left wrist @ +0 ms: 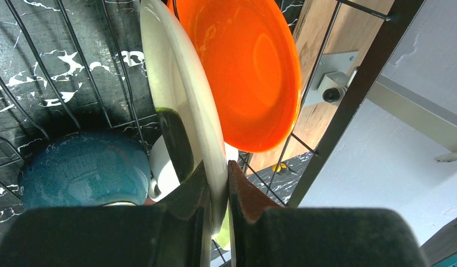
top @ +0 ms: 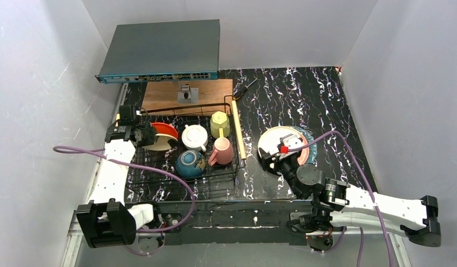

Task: Load the mixed dishes into the dish rack

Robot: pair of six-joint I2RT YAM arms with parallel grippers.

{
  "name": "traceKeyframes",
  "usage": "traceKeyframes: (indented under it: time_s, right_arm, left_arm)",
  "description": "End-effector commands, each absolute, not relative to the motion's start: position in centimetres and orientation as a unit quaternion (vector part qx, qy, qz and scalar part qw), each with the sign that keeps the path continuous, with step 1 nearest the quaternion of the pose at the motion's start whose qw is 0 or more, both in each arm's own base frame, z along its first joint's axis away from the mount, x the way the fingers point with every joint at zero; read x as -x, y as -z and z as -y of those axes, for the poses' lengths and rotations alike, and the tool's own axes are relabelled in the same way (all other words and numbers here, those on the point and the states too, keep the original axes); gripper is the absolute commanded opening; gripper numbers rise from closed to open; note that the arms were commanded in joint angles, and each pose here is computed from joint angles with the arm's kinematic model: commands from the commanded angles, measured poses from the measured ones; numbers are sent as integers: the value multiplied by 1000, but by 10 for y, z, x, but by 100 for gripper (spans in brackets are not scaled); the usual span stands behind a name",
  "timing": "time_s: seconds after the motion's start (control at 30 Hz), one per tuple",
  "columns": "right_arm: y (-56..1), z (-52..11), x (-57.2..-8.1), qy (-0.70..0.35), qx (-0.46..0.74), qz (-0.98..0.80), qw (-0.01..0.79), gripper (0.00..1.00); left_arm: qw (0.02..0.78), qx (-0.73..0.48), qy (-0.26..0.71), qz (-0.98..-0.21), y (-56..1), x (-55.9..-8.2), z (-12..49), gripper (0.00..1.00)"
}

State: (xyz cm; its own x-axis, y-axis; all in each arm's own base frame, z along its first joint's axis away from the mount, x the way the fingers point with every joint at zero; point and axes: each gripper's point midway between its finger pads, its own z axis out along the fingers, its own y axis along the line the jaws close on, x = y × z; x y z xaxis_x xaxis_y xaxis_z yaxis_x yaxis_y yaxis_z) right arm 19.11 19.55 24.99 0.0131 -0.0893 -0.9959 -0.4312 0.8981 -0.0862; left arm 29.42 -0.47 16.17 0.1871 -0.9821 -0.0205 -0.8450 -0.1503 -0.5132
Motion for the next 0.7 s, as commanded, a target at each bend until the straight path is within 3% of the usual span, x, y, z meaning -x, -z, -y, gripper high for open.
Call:
traceKeyframes:
  time_s: [0.0, 0.67]
  right_arm:
    - [-259, -195, -192, -143, 164, -686, 694, 85]
    - [-259, -195, -193, -147, 162, -687, 693, 85]
  left_arm:
    - [263, 731, 173, -606, -186, -306, -7, 0]
    - [271, 727, 193, -600, -197, -310, -5, 0]
